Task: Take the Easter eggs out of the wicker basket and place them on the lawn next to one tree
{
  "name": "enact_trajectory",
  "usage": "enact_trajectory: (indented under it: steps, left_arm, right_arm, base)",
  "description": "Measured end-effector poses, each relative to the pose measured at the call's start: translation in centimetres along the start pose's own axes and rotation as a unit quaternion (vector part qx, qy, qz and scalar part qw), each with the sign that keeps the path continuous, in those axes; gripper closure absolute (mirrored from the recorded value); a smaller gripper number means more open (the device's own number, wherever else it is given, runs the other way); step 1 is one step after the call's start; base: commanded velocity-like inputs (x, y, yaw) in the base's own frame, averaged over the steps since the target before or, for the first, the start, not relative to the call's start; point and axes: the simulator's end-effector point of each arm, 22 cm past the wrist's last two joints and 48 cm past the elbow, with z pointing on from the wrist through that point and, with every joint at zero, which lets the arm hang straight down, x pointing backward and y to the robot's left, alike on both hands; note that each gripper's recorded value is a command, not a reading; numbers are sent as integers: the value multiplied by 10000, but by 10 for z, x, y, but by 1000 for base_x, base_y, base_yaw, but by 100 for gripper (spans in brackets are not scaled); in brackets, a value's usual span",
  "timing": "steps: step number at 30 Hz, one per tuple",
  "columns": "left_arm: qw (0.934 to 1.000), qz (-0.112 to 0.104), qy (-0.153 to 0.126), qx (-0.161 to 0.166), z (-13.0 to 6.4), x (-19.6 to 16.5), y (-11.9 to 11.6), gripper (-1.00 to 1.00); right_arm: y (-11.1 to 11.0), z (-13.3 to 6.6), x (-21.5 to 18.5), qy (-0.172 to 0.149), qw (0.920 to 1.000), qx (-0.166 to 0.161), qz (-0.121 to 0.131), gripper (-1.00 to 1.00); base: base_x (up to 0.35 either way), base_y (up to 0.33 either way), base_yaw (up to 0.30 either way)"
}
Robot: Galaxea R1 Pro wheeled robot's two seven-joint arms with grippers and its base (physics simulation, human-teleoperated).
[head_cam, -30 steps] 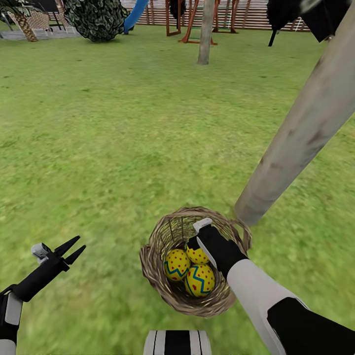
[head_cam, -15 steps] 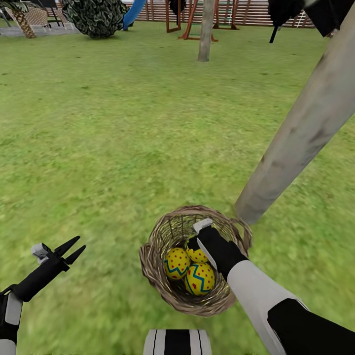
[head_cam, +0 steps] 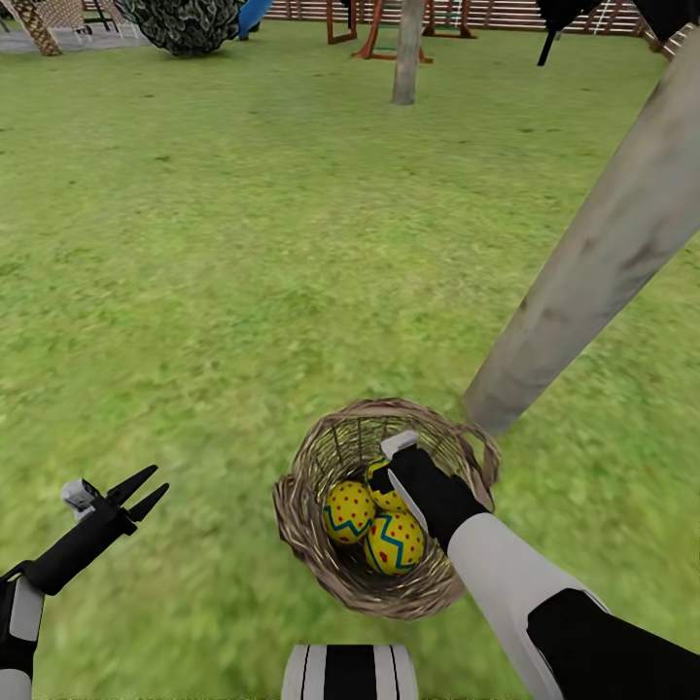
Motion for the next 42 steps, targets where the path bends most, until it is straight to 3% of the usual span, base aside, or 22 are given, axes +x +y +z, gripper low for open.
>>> enact_trajectory:
  steps: [15,33,34,42]
  left_arm:
    - [9998,-104,41,-146,-1,6,20,-100]
    - [9997,-161,44,-198,-2,9,29,-100]
    - [9997,-160,43,-197,-2,9,29,-100]
    - [9994,-203,63,-262,-2,12,37,-100]
  right_arm:
    - [5,19,9,30,10000,-55,17,-100]
    - [5,24,6,-8,10000,-45,-39,-100]
    - [5,24,6,-7,10000,-46,-39,100]
    - [6,27,1,-80,9999,-47,-72,100]
  base:
    - [0,0,0]
    - [0,0,0]
    - [0,0,0]
    - [0,0,0]
